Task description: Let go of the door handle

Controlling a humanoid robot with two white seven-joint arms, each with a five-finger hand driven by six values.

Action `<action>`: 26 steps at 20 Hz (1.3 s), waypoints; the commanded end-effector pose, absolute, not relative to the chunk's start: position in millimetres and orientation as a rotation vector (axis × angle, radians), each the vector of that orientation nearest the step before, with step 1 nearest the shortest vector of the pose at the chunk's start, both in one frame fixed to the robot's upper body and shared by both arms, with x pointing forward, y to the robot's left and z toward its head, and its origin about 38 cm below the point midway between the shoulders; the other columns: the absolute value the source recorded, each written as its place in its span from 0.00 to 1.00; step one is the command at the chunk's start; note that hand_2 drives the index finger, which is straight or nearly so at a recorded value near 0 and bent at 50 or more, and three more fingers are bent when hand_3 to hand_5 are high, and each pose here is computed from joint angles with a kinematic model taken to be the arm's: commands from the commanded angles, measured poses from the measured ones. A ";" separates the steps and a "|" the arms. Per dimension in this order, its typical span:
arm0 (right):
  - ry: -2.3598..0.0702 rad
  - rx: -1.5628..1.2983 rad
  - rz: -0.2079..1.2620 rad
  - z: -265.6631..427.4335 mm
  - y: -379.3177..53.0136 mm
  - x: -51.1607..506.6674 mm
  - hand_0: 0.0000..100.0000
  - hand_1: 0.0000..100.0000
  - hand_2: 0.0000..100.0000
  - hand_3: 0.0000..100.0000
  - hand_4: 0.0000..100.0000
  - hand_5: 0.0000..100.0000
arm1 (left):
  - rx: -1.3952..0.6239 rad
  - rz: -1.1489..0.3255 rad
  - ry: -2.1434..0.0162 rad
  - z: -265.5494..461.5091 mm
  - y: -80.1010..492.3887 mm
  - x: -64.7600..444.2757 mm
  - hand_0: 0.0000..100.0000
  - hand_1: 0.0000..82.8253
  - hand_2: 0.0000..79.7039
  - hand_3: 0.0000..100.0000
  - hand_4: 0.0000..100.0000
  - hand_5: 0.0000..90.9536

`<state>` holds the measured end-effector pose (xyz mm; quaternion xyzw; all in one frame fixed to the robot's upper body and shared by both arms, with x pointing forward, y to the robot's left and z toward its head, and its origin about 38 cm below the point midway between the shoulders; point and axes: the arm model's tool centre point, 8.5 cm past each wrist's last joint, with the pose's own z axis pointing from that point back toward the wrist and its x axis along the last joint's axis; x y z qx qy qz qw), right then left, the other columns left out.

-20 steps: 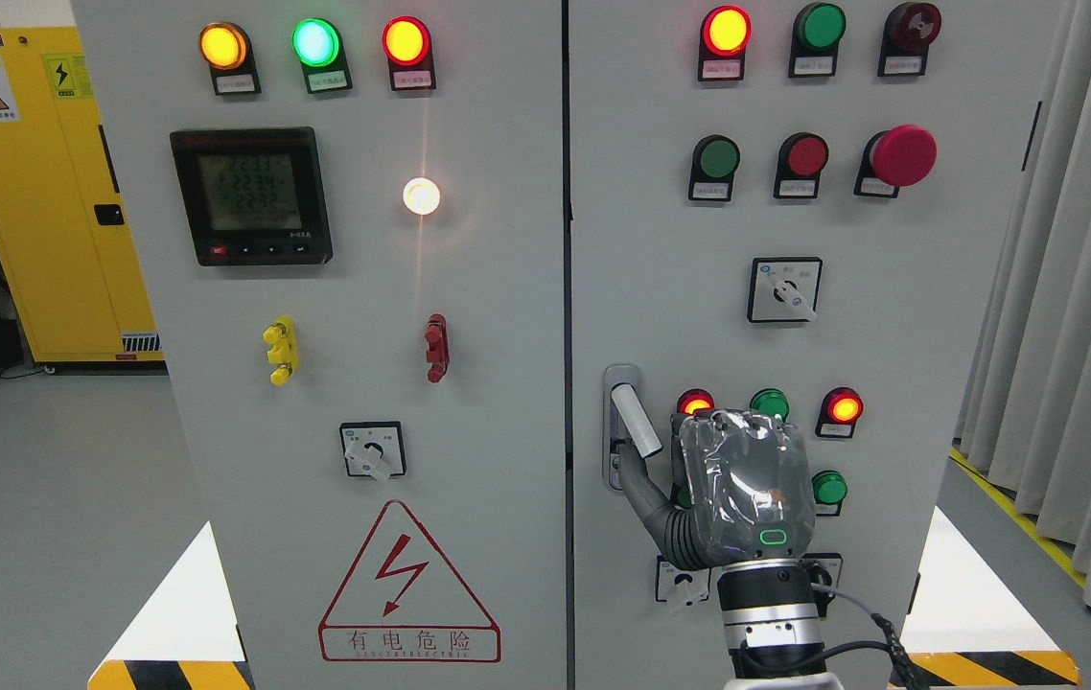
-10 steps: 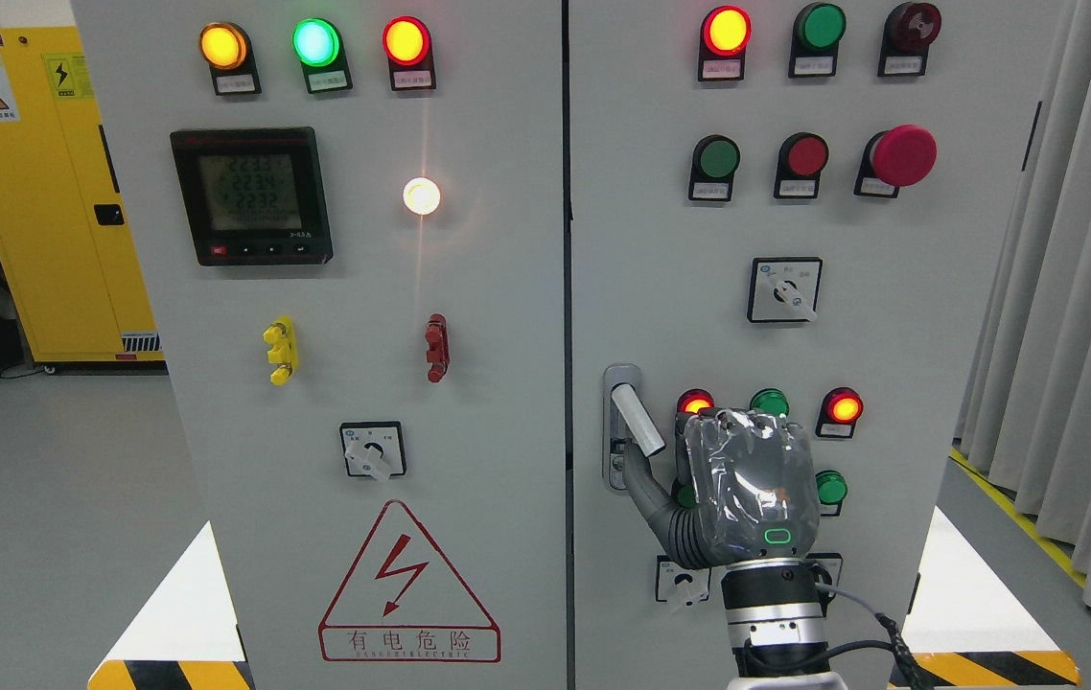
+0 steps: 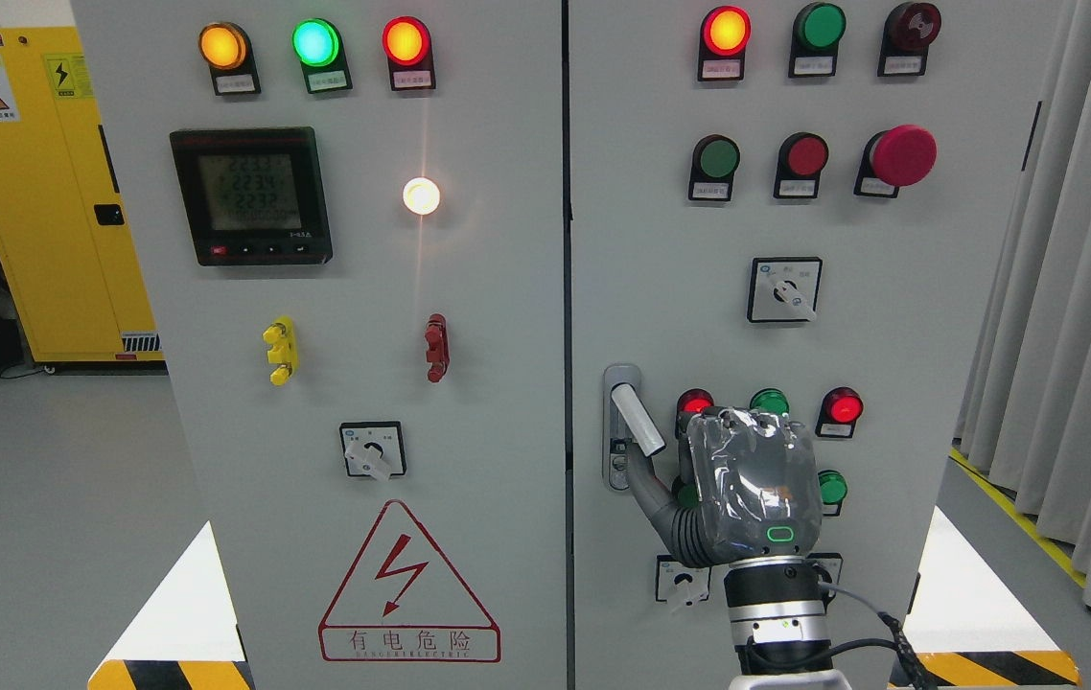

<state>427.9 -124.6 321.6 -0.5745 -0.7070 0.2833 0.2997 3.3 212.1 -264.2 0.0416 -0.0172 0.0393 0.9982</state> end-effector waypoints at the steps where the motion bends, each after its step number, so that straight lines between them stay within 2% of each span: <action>1: -1.875 -1.528 0.749 322.4 -126.5 428.4 0.45 0.44 0.91 1.00 1.00 1.00 | 0.080 0.078 -0.075 -264.0 211.5 25.8 0.12 0.67 0.00 0.00 0.00 0.00; 26: -1.871 -1.533 0.725 324.7 -132.4 428.0 0.48 0.42 0.91 1.00 1.00 1.00 | 0.081 0.078 -0.075 -264.0 212.4 25.8 0.12 0.67 0.00 0.00 0.00 0.00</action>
